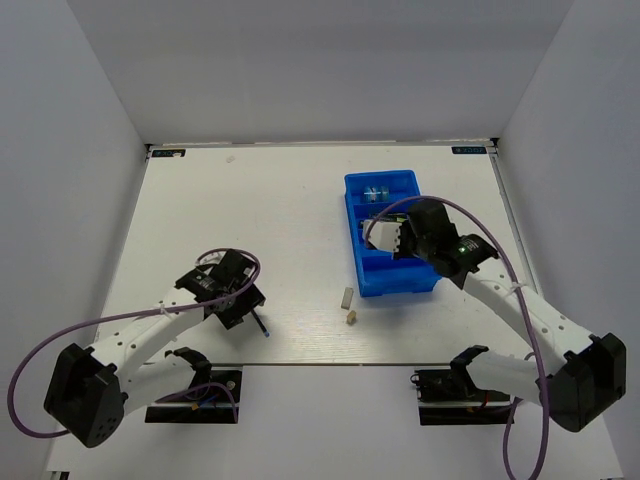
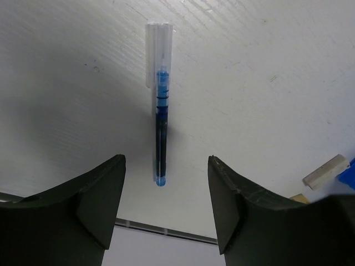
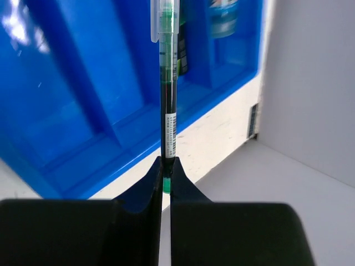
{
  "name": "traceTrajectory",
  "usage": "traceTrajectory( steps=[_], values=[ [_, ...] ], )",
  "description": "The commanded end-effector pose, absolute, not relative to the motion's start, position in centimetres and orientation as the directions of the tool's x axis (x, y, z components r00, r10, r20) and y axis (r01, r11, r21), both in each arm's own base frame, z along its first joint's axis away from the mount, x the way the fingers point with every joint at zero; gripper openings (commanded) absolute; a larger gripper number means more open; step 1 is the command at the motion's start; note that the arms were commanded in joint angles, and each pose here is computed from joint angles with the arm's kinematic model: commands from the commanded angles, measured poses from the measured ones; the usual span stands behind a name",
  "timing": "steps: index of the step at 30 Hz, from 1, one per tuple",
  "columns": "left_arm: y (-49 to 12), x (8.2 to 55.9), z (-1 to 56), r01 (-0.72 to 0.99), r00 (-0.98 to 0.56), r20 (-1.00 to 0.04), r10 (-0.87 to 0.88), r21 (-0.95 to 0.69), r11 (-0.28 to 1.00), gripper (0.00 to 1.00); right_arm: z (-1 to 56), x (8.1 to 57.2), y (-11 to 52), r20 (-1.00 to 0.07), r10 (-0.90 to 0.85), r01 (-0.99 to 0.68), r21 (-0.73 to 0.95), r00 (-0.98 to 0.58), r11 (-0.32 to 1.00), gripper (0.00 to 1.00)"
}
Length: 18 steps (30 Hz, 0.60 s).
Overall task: Sort the stationery into containers
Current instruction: Place the pen in the storage box.
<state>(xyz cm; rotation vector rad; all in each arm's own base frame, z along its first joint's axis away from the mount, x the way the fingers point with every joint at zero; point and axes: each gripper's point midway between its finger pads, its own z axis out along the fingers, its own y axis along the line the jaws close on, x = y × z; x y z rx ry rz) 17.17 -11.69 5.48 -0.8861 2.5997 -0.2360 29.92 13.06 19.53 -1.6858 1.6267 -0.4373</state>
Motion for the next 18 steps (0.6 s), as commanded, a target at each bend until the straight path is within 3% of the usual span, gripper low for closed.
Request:
traceTrajectory(
  steps=[1,6,15,18],
  values=[
    [-12.8,18.2,6.6,-0.566,-0.710,-0.279,-0.647,-0.322,0.759,0.71,16.8,28.6,11.7,-0.209,-0.958,-0.778,-0.627,0.195,-0.021,0.00],
    [-13.0,18.3,6.5,-0.576,-0.714,-0.263,-0.649,-0.306,0.758,0.71,14.3,28.5,11.8,-0.217,-0.939,-0.824,-0.557,0.267,-0.105,0.00],
    [-12.7,18.2,6.2,-0.587,-0.712,-0.250,-0.656,-0.300,0.752,0.71,11.4,30.4,11.6,-0.253,-0.925,-0.865,-0.485,0.282,-0.130,0.00],
    [-12.9,18.5,6.4,-0.588,-0.712,-0.246,-0.658,-0.303,0.750,0.71,11.2,31.2,11.4,-0.258,-0.930,-0.875,-0.469,0.264,-0.118,0.21]
  ],
)
